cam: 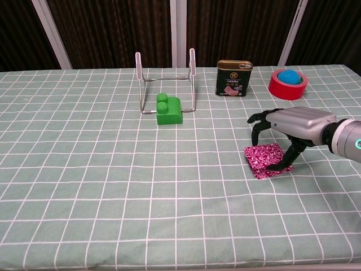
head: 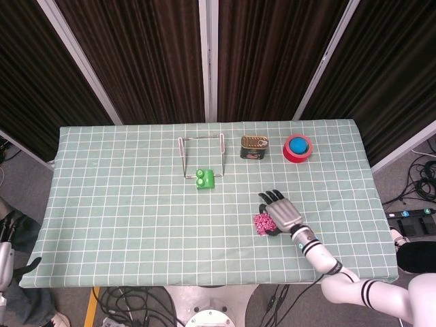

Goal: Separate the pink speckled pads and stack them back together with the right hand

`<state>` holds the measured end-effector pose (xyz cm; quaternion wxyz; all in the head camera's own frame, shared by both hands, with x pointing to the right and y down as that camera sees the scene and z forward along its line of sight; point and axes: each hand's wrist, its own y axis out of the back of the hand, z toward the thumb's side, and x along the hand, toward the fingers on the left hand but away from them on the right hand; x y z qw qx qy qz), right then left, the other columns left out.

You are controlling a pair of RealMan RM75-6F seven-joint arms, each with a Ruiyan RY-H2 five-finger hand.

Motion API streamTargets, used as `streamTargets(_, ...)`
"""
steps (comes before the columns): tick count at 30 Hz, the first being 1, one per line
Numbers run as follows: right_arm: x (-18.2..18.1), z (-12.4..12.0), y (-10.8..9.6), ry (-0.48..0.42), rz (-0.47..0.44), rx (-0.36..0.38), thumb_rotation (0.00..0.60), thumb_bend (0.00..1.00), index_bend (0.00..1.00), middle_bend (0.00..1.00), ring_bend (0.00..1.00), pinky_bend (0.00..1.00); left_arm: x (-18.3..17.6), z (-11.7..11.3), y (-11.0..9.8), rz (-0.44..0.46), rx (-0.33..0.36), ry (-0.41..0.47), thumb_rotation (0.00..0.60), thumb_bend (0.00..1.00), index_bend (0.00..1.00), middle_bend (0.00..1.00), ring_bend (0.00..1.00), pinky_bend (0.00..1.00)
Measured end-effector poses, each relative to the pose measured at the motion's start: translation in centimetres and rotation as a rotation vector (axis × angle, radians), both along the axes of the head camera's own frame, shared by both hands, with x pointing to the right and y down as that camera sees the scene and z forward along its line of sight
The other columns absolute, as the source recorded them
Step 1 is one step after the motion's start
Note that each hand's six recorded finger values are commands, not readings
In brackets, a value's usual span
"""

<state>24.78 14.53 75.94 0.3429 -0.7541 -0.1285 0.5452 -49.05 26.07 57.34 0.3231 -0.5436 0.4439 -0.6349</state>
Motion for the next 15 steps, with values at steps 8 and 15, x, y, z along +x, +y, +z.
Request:
streamTargets(8, 0.25, 0.21, 0.36, 0.011, -0.032, -0.005, 0.515, 0.12, 0.37, 0.06, 0.00, 0.00, 0.02, 0.12, -0.04, 0.003, -0.001, 0.001, 0.600, 0.03, 0.18, 0.15, 0.12, 0.13)
streamTargets(15, 0.35, 0.42, 0.26, 0.020, -0.049, -0.002, 0.510, 0.12, 0.36, 0.06, 0.00, 0.00, 0.01, 0.12, 0.04, 0.001, -0.004, 0.000, 0.600, 0.03, 0.18, 0.15, 0.12, 0.13)
